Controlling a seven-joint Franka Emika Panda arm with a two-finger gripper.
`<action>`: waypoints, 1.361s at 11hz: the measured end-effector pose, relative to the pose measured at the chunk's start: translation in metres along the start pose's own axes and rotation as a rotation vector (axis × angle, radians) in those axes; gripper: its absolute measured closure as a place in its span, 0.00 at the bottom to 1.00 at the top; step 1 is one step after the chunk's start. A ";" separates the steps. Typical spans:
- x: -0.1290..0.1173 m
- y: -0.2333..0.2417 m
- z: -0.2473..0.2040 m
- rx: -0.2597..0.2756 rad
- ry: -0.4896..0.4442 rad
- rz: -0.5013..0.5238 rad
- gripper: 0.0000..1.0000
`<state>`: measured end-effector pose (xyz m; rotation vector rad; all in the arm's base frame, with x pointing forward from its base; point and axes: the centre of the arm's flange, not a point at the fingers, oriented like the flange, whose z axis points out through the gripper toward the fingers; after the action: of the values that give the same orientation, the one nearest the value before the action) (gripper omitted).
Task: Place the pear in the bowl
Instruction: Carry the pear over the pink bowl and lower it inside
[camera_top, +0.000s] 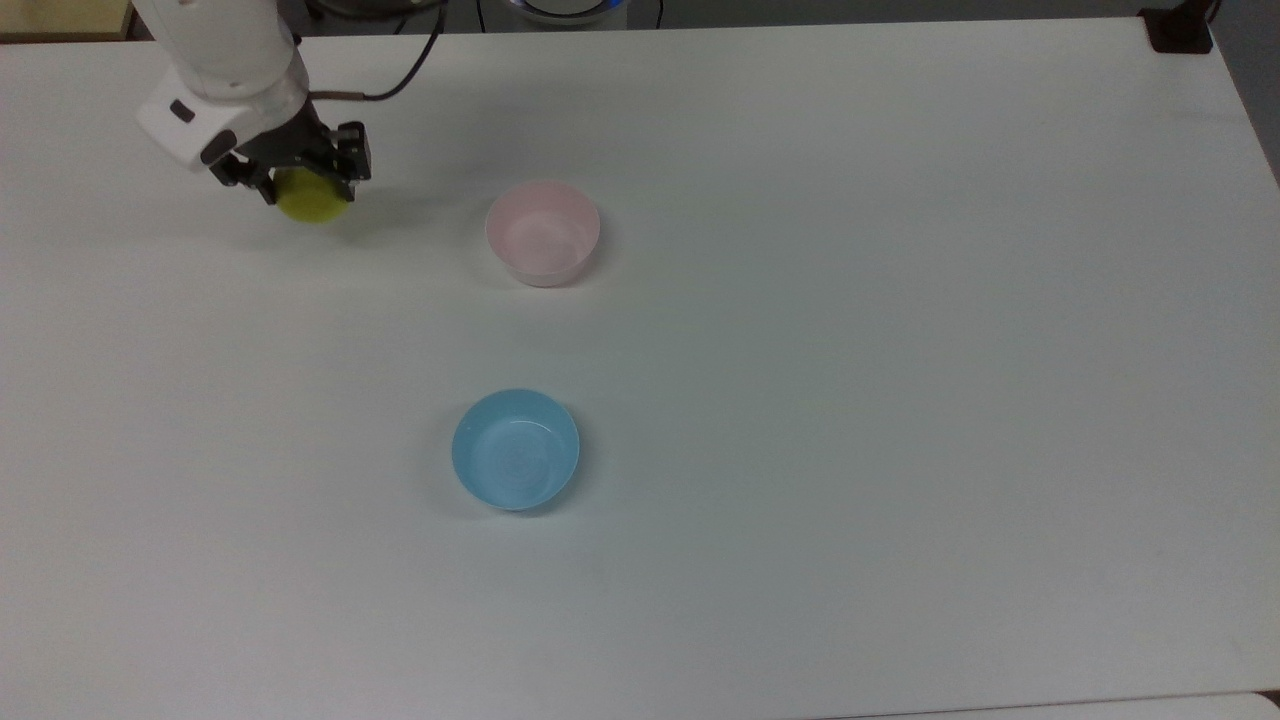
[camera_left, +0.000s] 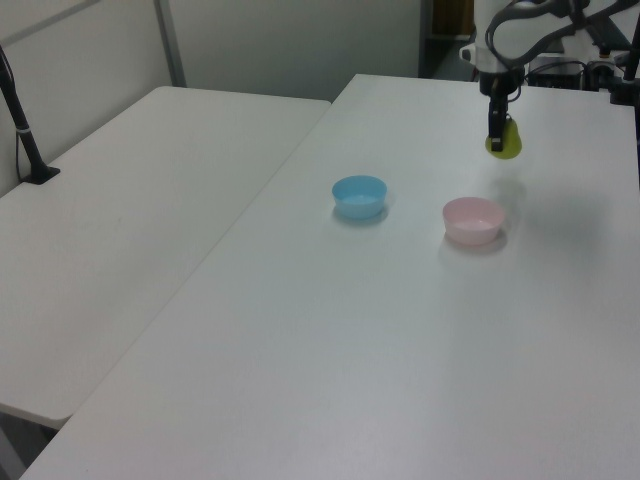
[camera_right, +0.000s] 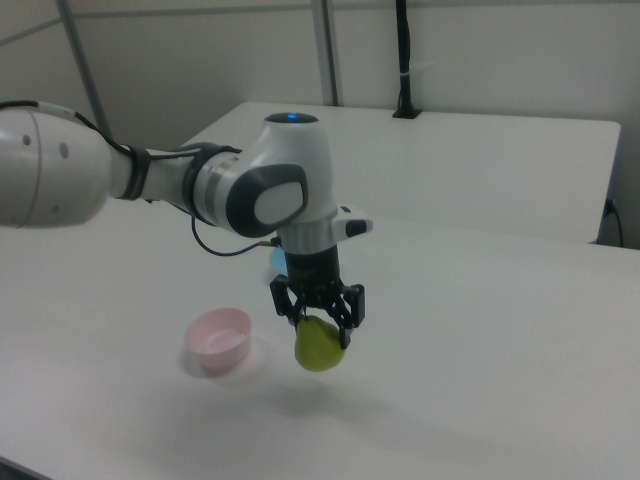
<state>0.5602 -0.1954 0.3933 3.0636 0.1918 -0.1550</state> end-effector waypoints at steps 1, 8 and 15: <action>-0.004 -0.004 -0.013 0.001 0.000 -0.004 0.25; 0.025 -0.136 -0.046 -0.015 -0.011 0.064 0.25; 0.042 -0.210 -0.011 -0.029 -0.056 0.109 0.25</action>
<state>0.5758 0.0180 0.3874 3.0269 0.0232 -0.2296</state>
